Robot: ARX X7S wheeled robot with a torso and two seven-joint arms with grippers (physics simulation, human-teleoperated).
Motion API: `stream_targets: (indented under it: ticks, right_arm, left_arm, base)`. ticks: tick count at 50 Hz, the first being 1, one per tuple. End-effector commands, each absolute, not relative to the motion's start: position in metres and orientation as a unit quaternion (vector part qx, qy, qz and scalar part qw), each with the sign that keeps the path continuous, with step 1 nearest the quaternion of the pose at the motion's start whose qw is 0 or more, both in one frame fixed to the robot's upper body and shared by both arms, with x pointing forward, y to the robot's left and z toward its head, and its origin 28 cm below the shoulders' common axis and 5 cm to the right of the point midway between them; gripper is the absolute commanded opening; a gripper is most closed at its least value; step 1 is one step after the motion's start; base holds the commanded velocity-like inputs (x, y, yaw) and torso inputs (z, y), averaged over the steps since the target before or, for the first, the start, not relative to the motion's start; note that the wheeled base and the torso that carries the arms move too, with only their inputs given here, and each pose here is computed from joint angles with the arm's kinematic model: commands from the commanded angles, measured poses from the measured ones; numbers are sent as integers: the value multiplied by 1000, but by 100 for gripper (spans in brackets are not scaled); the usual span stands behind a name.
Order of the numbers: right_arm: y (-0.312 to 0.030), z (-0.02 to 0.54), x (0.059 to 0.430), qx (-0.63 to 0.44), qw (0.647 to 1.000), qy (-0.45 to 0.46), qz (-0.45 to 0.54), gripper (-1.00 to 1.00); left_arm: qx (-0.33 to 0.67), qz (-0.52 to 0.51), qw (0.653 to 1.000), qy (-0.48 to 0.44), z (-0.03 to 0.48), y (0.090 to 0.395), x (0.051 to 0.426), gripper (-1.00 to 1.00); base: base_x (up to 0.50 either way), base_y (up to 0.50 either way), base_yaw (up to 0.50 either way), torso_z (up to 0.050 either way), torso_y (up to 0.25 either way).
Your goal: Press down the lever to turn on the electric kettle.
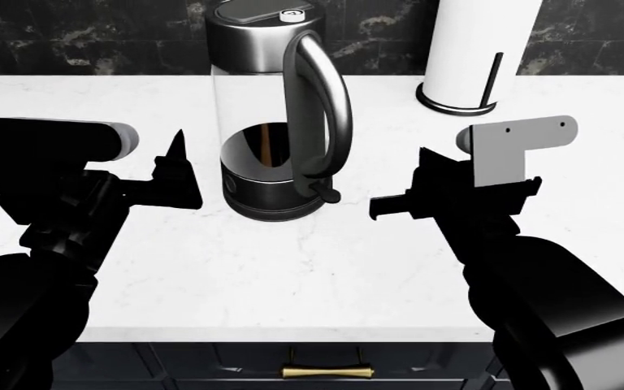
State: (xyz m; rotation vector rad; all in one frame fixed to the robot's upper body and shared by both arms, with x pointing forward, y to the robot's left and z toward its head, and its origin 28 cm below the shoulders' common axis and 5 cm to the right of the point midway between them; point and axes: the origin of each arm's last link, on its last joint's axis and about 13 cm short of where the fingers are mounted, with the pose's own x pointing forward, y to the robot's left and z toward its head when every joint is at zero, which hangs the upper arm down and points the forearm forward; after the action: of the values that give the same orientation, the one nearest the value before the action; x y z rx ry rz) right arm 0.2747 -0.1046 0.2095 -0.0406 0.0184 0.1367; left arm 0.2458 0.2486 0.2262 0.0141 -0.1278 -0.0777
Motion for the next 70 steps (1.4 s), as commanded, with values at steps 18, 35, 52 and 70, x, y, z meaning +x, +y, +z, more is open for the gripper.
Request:
stream_targets:
  ticks: [18, 35, 52, 70]
  right_arm:
    - [-97, 217, 257, -23, 981, 30, 188, -100]
    - [-92, 216, 254, -34, 974, 59, 218, -100]
    - [-85, 219, 257, -45, 968, 84, 234, -100]
    - [-76, 219, 261, -40, 958, 103, 264, -100]
  left_arm:
    - [7, -38, 997, -62, 226, 248, 246, 100]
    - [6, -37, 997, -62, 226, 249, 246, 100]
    - [5, -39, 997, -61, 225, 248, 246, 100]
    - [5, -38, 998, -58, 224, 248, 248, 100]
  base:
    - [0, 0, 0, 0, 0]
    - [0, 0, 0, 0, 0]
    - [0, 0, 0, 0, 0]
    - [0, 0, 0, 0, 0]
